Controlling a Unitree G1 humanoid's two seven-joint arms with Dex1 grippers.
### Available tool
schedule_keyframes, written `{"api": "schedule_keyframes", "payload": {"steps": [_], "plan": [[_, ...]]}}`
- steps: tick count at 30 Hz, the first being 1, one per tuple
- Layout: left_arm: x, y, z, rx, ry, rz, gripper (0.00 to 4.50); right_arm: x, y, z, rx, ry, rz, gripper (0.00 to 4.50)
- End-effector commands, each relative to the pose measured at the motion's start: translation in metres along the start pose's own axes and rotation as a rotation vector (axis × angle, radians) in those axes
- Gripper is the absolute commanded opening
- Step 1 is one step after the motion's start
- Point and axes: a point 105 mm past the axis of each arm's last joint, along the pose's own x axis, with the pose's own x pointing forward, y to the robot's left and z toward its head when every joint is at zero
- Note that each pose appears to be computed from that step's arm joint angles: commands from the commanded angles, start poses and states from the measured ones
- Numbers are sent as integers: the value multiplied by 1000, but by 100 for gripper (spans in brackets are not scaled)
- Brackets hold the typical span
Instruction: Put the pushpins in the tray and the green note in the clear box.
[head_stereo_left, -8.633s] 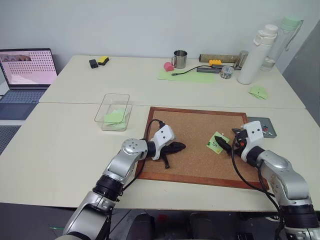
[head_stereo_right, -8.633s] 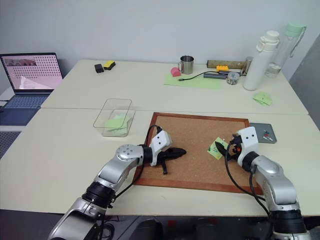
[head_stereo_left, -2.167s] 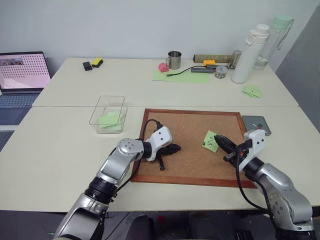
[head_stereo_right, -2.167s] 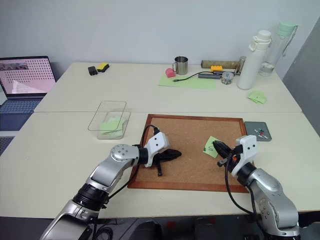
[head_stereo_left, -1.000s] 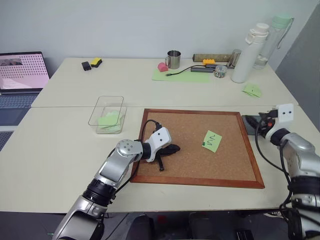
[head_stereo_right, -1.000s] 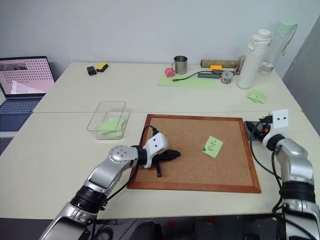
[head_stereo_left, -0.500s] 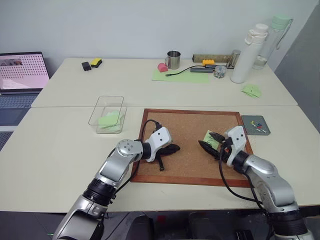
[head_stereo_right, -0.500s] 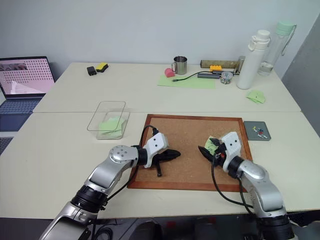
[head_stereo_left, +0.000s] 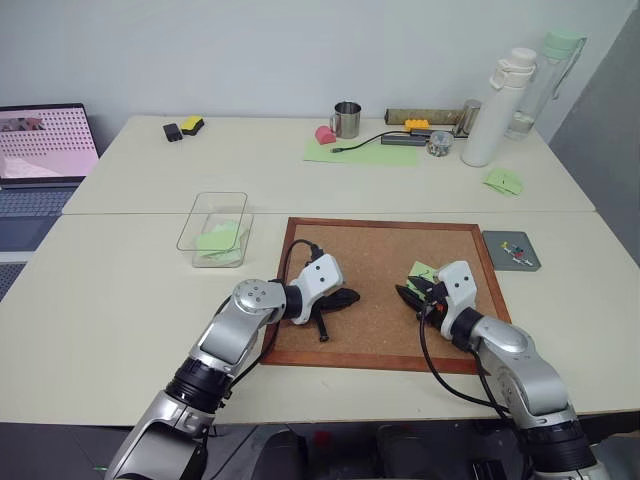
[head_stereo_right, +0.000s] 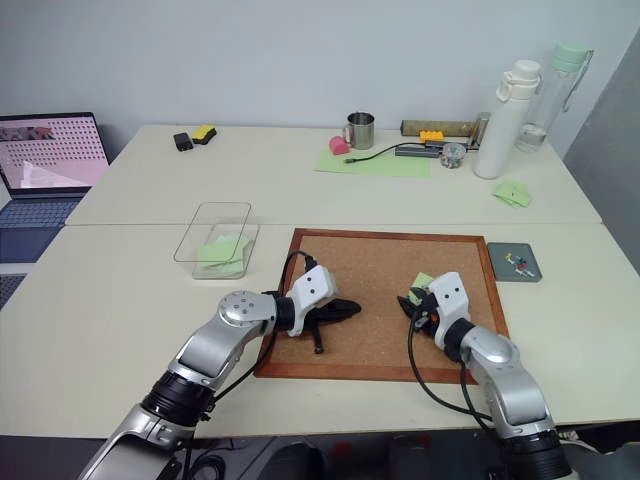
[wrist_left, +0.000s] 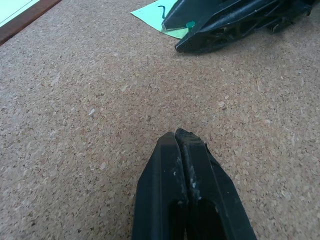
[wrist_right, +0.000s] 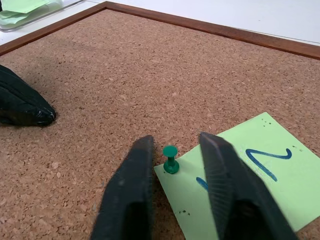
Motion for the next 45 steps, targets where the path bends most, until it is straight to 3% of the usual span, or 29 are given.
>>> {"api": "schedule_keyframes", "payload": {"steps": [1, 4, 10, 14, 17, 20, 24, 28, 33, 45], "plan": [[-3, -3, -24, -50, 81, 2, 0, -1, 1, 6, -10, -25, 2, 52], [-2, -3, -24, -49, 81, 2, 0, -3, -1, 8, -24, -29, 2, 4], [-2, -4, -25, -47, 83, -6, 0, -10, -10, 31, -72, -94, 1, 4], [-2, -5, -25, -44, 85, -11, 0, -19, -9, 63, -169, -170, 34, 4], [-2, -5, -24, -42, 74, -13, 0, -23, -6, 71, -272, -160, 76, 4], [1, -4, -3, -141, -40, -15, 0, -27, -8, 71, -393, -125, 105, 4], [-6, 1, 53, -450, -305, -91, 69, -29, -11, 77, -510, -115, 125, 0], [-21, 10, 89, -640, -451, -170, 139, -31, -6, 85, -595, -122, 162, 0], [-25, 14, 105, -732, -500, -200, 227, -33, 2, 91, -671, -134, 202, 0], [-16, 6, 116, -815, -525, -278, 431, -33, 32, 108, -854, -180, 320, 0]]}}
